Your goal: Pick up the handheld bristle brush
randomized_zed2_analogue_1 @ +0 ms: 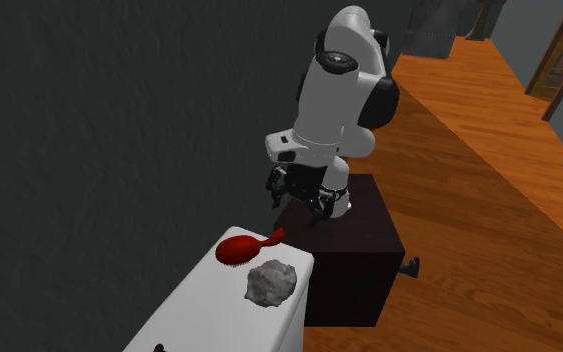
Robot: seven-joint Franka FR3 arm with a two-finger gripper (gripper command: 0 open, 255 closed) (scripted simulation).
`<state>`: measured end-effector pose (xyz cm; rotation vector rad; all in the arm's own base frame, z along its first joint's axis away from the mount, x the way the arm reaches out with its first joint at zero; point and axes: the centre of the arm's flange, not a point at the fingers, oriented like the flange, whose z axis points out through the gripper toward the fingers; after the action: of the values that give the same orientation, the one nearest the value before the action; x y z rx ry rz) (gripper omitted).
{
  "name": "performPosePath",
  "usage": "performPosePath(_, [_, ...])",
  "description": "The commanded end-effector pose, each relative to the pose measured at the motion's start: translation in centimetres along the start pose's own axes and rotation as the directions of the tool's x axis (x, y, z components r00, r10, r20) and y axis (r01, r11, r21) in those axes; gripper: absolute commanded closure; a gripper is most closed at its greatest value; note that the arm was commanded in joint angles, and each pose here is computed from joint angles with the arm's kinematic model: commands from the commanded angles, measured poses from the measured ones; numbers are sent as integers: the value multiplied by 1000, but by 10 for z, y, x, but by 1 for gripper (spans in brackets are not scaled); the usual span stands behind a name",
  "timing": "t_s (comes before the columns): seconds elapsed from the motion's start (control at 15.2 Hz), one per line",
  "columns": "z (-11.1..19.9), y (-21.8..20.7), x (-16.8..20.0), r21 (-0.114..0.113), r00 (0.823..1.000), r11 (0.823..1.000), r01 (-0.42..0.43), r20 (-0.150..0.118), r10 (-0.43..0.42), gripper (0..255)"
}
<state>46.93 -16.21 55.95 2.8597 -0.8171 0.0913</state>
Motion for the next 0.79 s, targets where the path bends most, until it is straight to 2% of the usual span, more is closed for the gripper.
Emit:
performPosePath(0.0, [6, 10, 21, -12, 998, 998, -55, -9, 55, 0])
performPosePath(0.2, [15, 30, 51, -28, 991, 990, -136, -22, 135, 0])
performPosePath(0.46, [27, 58, 87, -47, 971, 970, -239, -42, 237, 0])
performPosePath(0.73, [48, 55, 85, -47, 971, 970, -239, -42, 237, 0])
